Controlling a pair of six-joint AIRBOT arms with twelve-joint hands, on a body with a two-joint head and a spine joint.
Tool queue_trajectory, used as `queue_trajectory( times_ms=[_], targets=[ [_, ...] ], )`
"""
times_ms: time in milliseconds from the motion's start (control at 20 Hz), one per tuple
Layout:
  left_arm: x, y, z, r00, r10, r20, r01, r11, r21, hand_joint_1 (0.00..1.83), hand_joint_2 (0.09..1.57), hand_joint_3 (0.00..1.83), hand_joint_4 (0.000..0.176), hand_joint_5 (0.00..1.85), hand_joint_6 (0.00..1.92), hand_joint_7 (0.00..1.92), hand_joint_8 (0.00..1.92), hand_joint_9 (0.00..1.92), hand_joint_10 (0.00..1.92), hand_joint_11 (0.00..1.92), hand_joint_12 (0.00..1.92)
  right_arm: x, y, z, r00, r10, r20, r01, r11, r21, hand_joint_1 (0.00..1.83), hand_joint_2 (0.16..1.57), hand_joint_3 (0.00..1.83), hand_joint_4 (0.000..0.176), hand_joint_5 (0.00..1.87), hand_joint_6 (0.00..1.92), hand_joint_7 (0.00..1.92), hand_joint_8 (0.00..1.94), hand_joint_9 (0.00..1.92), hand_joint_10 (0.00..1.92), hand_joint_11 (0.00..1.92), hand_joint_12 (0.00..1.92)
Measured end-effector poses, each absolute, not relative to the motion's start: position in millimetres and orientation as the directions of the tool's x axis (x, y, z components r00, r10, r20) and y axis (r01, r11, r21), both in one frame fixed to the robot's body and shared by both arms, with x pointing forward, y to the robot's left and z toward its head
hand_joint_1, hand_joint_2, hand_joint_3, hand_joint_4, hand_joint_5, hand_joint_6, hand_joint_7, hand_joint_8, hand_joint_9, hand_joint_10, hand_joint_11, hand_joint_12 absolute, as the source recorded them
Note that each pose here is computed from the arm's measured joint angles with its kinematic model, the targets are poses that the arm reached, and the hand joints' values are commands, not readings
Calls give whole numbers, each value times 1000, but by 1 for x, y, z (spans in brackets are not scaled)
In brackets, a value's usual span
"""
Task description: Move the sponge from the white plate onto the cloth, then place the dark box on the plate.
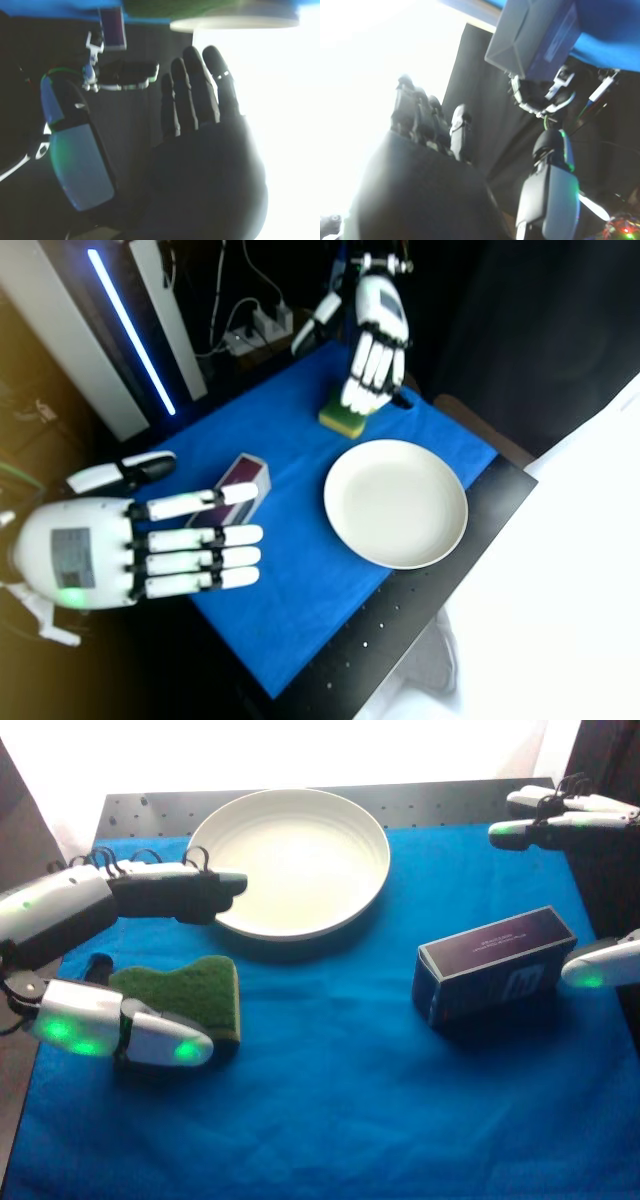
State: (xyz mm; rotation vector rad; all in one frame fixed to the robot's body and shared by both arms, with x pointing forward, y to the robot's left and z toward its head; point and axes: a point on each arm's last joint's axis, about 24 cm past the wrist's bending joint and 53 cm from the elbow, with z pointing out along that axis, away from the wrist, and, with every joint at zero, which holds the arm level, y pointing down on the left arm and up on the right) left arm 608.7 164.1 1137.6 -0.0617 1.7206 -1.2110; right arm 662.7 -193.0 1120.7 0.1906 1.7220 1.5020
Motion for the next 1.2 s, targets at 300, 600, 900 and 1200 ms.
queue_trajectory(
  times_ms=[300, 600, 900, 1200],
  targets=[
    [608, 166, 1153, -467, -575, -672, 485, 470, -738, 709, 801, 1, 36, 234, 0, 389, 2, 491, 4, 34, 1064, 670, -179, 1120, -664, 539, -518, -407, 321, 855, 736, 860, 0, 129, 297, 0, 65, 2, 0, 0, 6, 1],
    [607, 167, 1153, -465, -579, -670, 483, 469, -739, 773, 809, 4, 42, 224, 3, 394, 1, 444, 0, 0, 1015, 675, -168, 1106, -703, 428, -569, -412, 407, 815, 811, 871, 3, 176, 267, 12, 33, 0, 0, 0, 19, 10],
    [606, 171, 1157, -454, -586, -671, 486, 468, -738, 807, 779, 0, 88, 278, 10, 352, 4, 391, 9, 0, 1070, 677, -155, 1086, -725, 321, -609, -429, 481, 765, 766, 1041, 15, 51, 603, 15, 491, 24, 545, 23, 366, 524],
    [606, 174, 1157, -450, -592, -668, 482, 469, -740, 837, 762, 0, 68, 281, 4, 379, 6, 421, 18, 0, 1208, 678, -146, 1089, -727, 324, -605, -436, 463, 772, 1175, 1143, 0, 0, 983, 914, 844, 1256, 829, 1391, 795, 1651]
  ],
)
